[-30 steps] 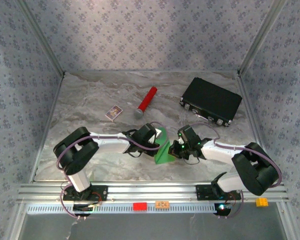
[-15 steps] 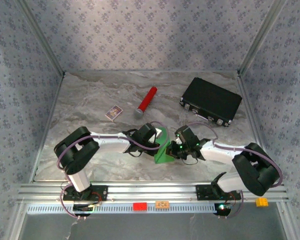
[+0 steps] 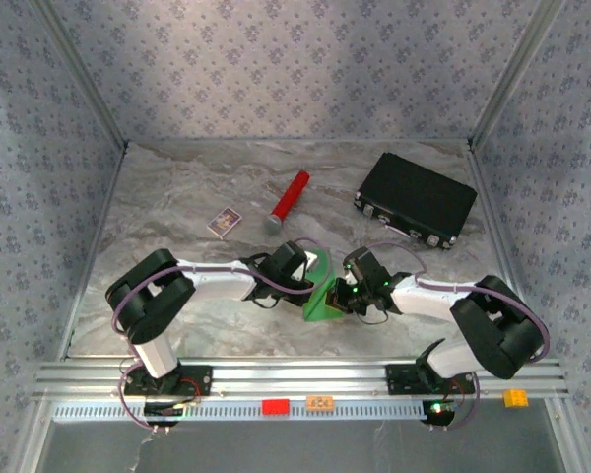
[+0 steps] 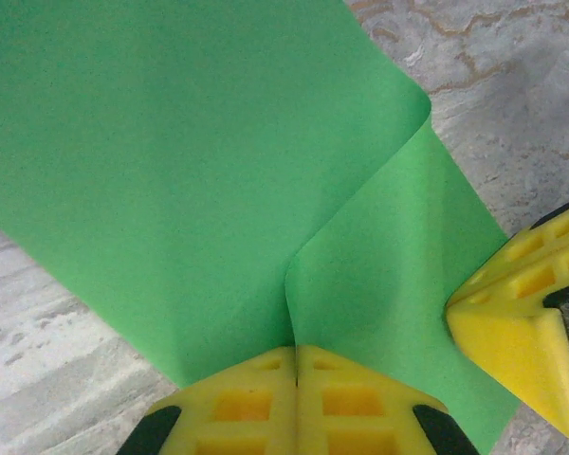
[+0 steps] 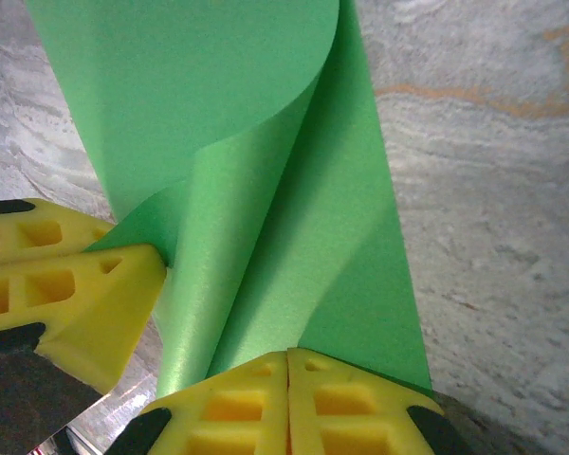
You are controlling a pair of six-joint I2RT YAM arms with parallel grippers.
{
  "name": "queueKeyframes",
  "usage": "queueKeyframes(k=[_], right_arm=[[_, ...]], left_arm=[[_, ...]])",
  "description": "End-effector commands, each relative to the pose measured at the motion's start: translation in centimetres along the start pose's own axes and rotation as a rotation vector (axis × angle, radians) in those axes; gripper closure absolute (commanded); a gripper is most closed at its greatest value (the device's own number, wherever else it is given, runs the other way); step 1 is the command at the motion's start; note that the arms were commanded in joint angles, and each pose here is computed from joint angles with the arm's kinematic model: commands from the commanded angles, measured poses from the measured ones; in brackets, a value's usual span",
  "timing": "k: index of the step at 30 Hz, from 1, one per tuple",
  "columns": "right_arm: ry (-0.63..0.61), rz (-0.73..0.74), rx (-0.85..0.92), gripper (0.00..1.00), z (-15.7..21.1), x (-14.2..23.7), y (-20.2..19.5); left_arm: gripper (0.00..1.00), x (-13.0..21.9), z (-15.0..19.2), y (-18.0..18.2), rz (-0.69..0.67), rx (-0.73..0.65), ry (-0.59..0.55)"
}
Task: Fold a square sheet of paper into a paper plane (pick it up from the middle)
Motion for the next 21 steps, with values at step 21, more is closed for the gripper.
queueKeyframes(k=[21], right_arm=[[0.030,0.078,-0.028,0.91,0.74,-0.41,-1.05]], left_arm=[[1.00,1.15,-0.90,-0.33,0.004,-0.022,-0.054]])
Point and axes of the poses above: each hand's point on the last joint's axis, 136 mm out from that joint toward the fingers, its own x axis back along the fingers, its own y axis along the line the jaws close on, z = x × y, the point moved 10 cm from there along x, back along the fingers, and after that the axes turned 14 degrees about x, right-handed, at the moved point
